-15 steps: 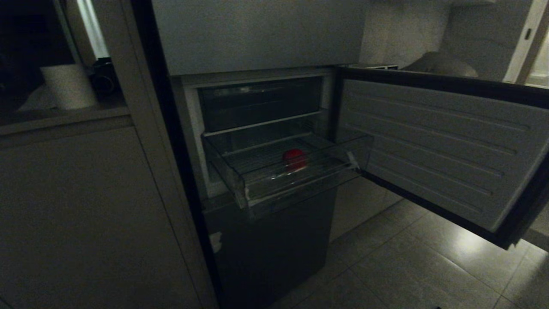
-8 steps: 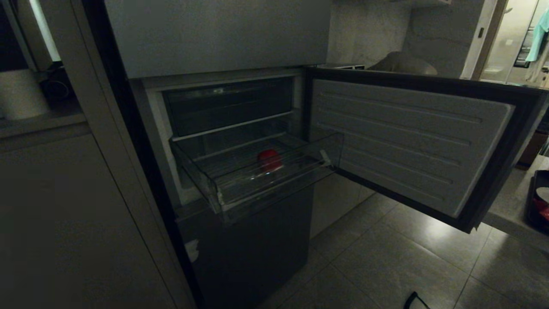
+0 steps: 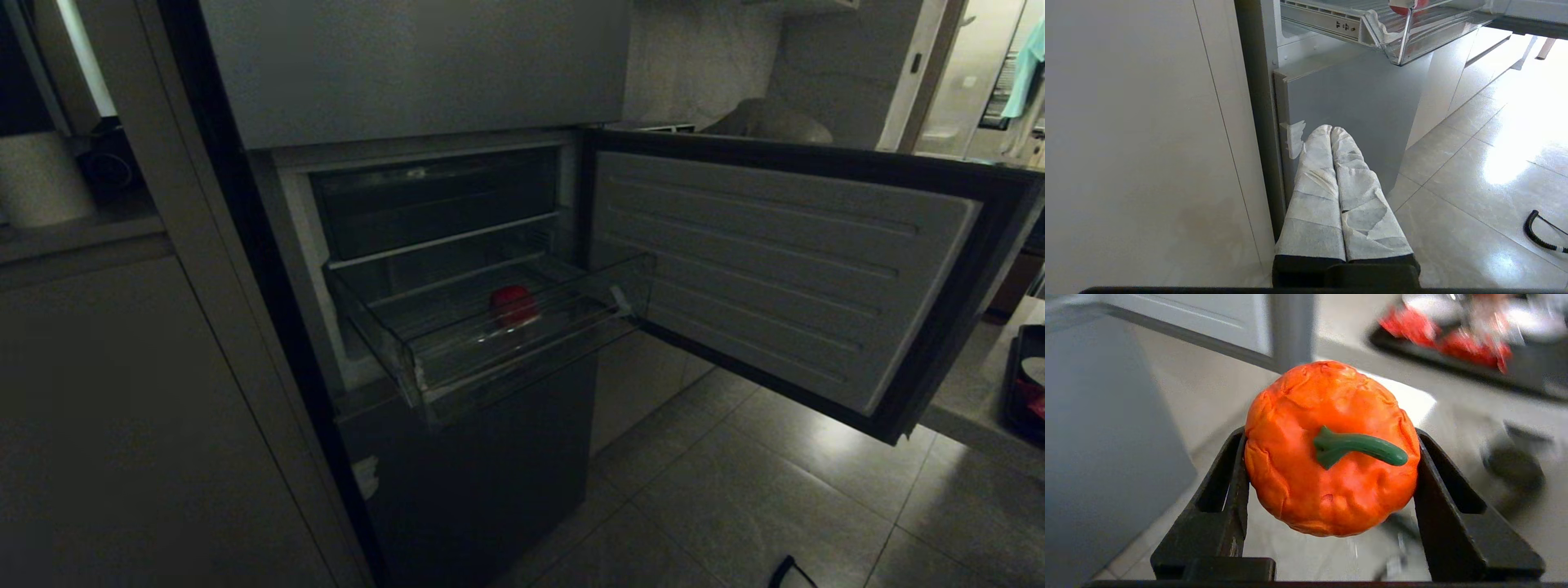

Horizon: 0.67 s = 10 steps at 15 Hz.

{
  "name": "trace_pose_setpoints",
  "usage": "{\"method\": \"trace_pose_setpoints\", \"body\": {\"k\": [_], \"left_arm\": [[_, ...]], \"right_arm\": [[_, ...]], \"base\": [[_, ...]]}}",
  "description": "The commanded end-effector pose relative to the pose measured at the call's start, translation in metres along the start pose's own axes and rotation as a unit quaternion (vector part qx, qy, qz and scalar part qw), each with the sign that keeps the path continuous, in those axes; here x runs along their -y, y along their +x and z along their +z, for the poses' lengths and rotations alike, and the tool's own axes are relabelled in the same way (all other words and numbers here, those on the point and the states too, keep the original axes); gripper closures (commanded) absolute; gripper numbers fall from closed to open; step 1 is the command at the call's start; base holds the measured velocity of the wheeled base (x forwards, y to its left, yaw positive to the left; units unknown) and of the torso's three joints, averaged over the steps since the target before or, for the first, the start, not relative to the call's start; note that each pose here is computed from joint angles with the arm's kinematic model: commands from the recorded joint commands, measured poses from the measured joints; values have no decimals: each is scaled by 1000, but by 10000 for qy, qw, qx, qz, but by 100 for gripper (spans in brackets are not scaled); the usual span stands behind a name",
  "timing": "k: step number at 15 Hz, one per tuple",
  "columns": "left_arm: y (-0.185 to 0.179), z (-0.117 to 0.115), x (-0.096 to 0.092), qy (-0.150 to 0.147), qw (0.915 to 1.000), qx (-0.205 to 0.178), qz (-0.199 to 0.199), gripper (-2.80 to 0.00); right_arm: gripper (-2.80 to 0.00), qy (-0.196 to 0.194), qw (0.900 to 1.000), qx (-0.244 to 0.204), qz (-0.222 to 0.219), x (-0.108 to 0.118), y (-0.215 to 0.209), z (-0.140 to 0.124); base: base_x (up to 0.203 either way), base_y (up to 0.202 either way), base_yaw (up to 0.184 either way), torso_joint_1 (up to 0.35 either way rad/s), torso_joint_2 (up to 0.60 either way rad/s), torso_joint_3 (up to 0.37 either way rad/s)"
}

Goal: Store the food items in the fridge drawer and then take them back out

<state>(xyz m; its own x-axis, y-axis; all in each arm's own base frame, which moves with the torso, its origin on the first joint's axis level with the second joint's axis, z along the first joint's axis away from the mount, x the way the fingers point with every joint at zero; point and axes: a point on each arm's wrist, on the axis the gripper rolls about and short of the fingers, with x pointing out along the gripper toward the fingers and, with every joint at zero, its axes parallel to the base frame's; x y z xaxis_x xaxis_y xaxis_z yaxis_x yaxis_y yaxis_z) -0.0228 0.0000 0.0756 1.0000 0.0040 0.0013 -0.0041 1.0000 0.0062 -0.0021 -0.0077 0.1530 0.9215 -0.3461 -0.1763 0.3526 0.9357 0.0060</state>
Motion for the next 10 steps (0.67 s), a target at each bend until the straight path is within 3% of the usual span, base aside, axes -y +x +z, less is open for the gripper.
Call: {"method": "trace_pose_setpoints", "body": {"k": [1, 6, 10], "left_arm": [[0, 0, 0, 0, 10000, 1, 3, 0], [0, 0, 0, 0, 10000, 1, 3, 0], [0, 0, 0, 0, 10000, 1, 3, 0]], "right_arm": [[0, -25, 9945, -996, -310, -17, 44, 20], [0, 404, 9819, -1398, -1214, -28, 131, 49], [0, 701, 9707, -982, -2077, 3, 181, 81]], "base": [[0, 0, 0, 0, 0, 0], [0, 0, 0, 0, 0, 0], [0, 0, 0, 0, 0, 0]]}}
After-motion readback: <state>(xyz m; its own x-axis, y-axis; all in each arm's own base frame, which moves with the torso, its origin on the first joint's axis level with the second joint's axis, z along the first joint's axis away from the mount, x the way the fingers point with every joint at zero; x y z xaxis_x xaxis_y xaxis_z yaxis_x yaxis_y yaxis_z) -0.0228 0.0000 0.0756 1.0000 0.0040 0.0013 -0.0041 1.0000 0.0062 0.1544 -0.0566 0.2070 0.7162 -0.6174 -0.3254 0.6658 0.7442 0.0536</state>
